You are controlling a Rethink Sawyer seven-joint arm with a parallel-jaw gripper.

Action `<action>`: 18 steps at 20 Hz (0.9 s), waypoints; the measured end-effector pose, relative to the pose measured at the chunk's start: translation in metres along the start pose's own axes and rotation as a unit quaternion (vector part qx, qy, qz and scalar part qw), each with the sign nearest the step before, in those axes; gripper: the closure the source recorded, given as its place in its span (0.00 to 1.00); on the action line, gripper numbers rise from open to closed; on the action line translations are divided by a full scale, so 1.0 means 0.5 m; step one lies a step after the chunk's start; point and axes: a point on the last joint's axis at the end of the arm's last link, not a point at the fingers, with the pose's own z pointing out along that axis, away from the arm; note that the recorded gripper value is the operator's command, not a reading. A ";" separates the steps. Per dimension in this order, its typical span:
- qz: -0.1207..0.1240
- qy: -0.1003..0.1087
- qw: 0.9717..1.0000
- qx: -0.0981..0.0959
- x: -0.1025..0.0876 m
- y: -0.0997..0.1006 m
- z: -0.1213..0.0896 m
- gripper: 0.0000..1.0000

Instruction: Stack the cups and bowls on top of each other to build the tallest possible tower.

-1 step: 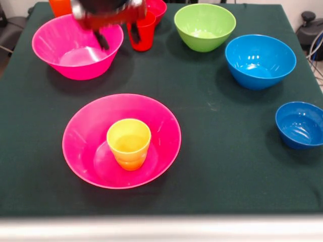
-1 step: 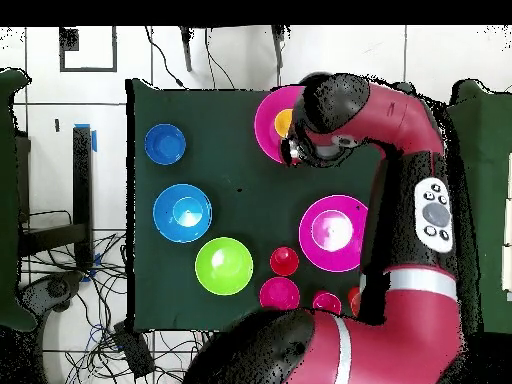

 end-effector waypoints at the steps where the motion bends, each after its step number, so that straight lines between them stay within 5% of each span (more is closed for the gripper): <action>1: 0.001 -0.002 1.000 0.003 0.016 0.006 -0.004 0.00; 12: 0.017 -0.055 0.997 0.054 0.247 0.077 0.017 0.00; 18: 0.019 -0.075 0.995 0.059 0.293 0.104 0.065 0.00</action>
